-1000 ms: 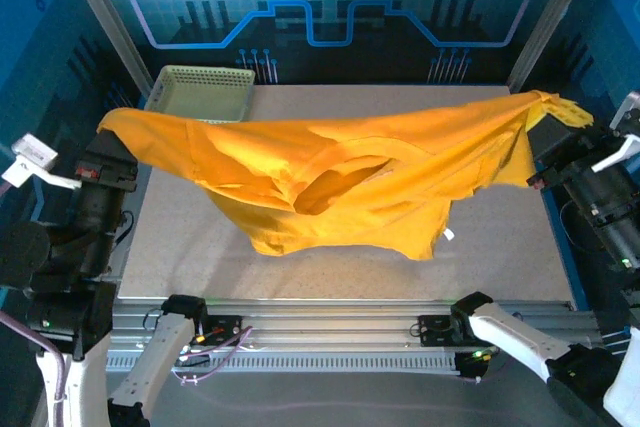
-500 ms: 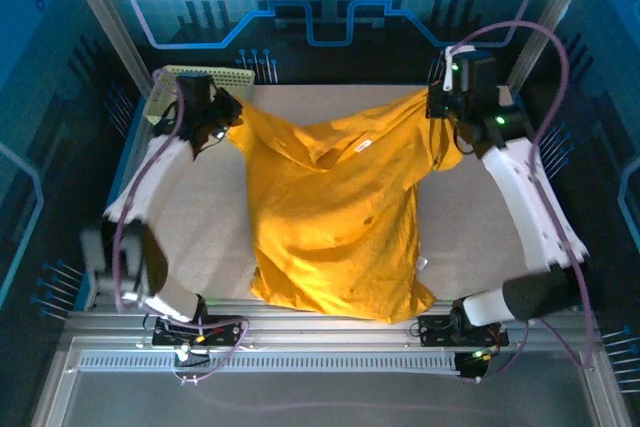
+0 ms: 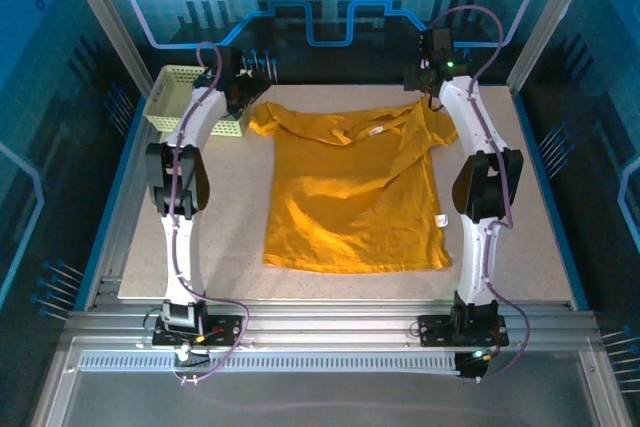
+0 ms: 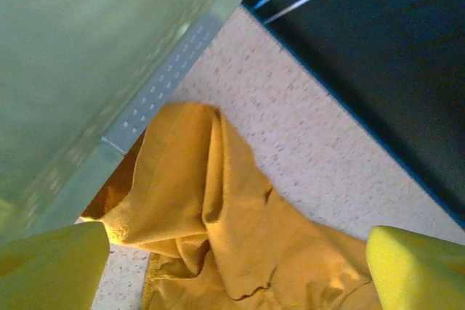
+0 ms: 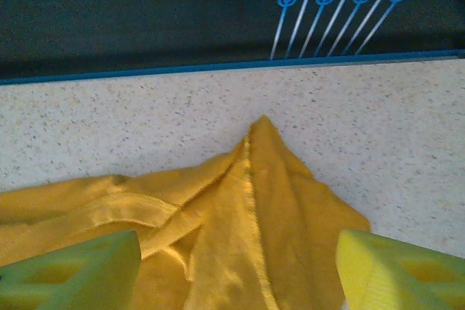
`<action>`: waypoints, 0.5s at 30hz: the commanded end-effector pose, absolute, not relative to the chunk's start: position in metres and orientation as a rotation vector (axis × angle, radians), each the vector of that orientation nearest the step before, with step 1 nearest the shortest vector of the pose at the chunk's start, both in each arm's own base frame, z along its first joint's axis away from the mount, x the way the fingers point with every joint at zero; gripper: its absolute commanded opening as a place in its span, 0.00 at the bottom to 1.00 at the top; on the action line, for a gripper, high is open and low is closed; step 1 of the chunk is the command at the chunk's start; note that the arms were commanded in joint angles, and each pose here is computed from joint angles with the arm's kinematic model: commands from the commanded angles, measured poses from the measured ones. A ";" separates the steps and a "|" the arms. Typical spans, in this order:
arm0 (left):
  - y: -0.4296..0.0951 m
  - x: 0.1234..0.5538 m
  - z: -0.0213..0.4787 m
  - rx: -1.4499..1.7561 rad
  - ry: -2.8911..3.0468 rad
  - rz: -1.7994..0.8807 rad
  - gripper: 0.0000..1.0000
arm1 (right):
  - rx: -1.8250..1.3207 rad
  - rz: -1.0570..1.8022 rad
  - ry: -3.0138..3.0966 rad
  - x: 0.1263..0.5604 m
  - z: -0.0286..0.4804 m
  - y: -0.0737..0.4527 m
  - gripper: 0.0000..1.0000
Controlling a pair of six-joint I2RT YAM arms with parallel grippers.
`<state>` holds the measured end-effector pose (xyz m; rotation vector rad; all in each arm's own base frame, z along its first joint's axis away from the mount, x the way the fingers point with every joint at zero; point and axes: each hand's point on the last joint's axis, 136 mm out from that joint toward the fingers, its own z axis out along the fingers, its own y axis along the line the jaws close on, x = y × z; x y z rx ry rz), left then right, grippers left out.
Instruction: Fold the inside-out t-shirt
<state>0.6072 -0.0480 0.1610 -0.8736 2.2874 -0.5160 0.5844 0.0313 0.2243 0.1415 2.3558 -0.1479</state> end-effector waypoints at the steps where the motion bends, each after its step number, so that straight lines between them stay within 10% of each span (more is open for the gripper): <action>1: -0.047 0.579 0.213 -0.731 2.297 -0.380 0.92 | 0.139 -0.155 2.314 0.560 0.266 0.025 0.74; 15: -0.242 0.520 0.135 -0.265 2.552 -0.518 0.82 | 0.156 0.237 2.472 0.482 0.179 0.075 0.74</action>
